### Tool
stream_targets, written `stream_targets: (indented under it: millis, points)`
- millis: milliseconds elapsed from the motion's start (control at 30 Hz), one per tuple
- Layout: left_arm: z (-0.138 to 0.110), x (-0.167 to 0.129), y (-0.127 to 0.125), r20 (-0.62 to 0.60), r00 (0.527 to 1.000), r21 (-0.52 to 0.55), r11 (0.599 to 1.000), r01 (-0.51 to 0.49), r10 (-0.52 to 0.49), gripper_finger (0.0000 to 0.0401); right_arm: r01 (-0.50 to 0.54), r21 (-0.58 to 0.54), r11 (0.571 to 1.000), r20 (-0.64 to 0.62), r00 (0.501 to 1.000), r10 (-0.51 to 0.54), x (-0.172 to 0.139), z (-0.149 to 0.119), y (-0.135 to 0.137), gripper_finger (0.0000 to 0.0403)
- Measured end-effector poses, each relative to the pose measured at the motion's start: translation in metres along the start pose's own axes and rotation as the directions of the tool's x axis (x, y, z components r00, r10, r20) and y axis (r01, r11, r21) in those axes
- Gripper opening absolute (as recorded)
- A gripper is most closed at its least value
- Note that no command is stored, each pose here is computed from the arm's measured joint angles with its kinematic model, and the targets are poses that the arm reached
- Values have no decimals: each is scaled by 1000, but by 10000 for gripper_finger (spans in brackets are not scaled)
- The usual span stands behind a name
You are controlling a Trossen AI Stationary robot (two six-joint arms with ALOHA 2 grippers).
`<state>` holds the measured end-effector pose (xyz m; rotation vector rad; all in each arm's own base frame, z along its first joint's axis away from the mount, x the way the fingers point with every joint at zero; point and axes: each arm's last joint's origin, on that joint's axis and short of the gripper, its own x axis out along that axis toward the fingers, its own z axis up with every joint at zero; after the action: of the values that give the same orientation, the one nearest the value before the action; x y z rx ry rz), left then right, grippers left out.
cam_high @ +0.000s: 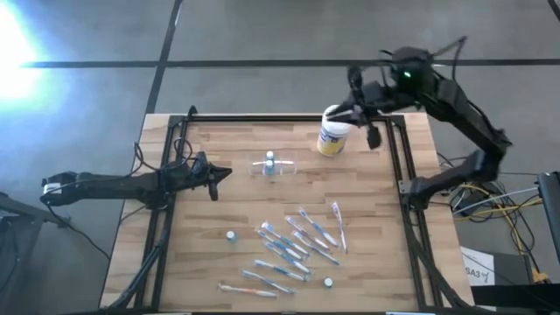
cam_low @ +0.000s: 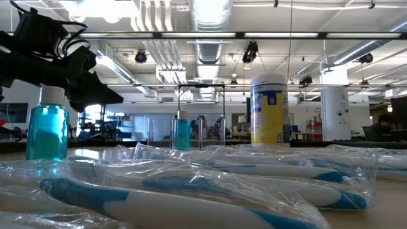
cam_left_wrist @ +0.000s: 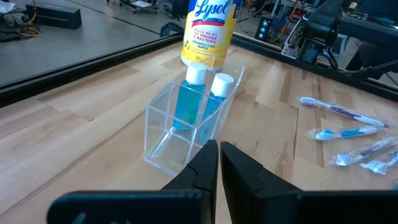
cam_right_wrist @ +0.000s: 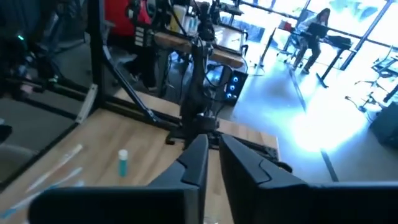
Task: Pick & Place toothbrushing station
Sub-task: Put the blue mouthwash into the middle section of the transparent organizer
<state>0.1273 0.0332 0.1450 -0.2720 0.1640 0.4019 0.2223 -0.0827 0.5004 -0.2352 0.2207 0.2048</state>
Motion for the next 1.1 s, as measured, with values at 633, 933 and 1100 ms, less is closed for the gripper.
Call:
stream_targets:
  millis: [633, 933, 1100]
  points:
    - [2, 0, 0, 16, 1000, -48, 999, 2, -2, 23, 44, 68, 997, 338, 939, -65, -41, -138, 90, 8]
    - [4, 0, -1, 38, 999, -75, 997, 10, -7, 23, 79, 110, 991, 373, 921, -115, -35, -196, 107, 8]
    - [14, -1, -4, 137, 990, -55, 997, 53, -45, 23, 111, 101, 989, 365, 920, -140, -32, -223, 114, 8]
